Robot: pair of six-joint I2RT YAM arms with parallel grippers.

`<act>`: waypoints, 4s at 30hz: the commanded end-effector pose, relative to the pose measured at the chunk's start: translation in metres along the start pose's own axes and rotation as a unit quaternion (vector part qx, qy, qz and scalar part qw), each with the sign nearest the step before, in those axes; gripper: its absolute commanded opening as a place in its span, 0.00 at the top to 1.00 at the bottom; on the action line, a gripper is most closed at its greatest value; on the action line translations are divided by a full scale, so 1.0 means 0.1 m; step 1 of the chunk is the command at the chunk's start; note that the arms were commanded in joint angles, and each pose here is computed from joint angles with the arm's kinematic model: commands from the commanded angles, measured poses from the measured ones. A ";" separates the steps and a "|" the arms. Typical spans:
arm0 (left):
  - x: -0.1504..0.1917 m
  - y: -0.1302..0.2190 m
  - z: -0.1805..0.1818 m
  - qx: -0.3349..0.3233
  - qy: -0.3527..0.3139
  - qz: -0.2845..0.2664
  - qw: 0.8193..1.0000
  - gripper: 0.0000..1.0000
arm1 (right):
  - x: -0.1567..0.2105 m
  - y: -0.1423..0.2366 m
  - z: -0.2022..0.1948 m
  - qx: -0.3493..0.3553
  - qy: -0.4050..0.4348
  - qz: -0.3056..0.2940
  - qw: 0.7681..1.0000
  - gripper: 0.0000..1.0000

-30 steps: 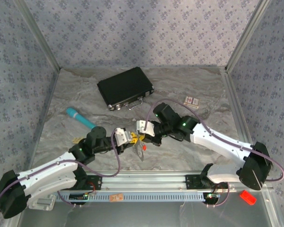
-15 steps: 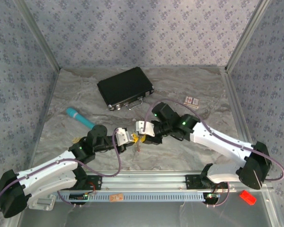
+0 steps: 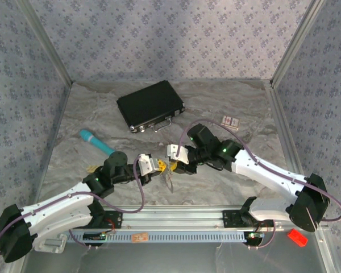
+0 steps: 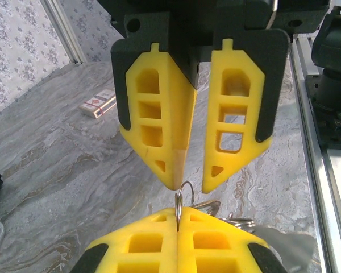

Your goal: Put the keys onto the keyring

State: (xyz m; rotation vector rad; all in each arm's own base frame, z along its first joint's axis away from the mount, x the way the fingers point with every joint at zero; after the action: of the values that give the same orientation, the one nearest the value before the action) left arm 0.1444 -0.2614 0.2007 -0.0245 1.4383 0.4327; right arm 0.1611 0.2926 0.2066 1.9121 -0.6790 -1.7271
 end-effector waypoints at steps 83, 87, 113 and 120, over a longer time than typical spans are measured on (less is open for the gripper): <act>-0.20 0.02 0.05 -0.003 0.037 -0.077 0.996 1.00 | -0.11 -0.07 -0.09 0.016 -0.033 -0.078 0.996 0.74; -0.20 0.03 0.05 -0.004 0.039 -0.080 0.996 1.00 | -0.12 -0.07 -0.10 0.015 -0.035 -0.078 0.996 0.89; -0.09 0.02 0.09 -0.011 0.012 -0.005 1.000 0.89 | -0.17 -0.09 0.00 0.004 0.058 0.047 0.997 1.00; -0.12 0.03 0.07 -0.005 0.012 -0.017 1.000 1.00 | -0.18 -0.08 -0.01 0.016 0.024 0.009 1.000 0.81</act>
State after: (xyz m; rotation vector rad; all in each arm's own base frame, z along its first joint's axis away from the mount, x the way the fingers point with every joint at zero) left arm 0.1488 -0.2577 0.1966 -0.0257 1.4805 0.4583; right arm 0.1645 0.3094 0.2082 1.9396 -0.7458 -1.5919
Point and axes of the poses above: each hand's point on the last joint's axis, 136 mm out from that joint toward the fingers, its own y axis back along the fingers, its own z axis along the line the jaws close on, x = y × z, the point moved 2 cm from there along y, back along the fingers, and after that the axes turned 1 degree about y, right-handed, at the moved point
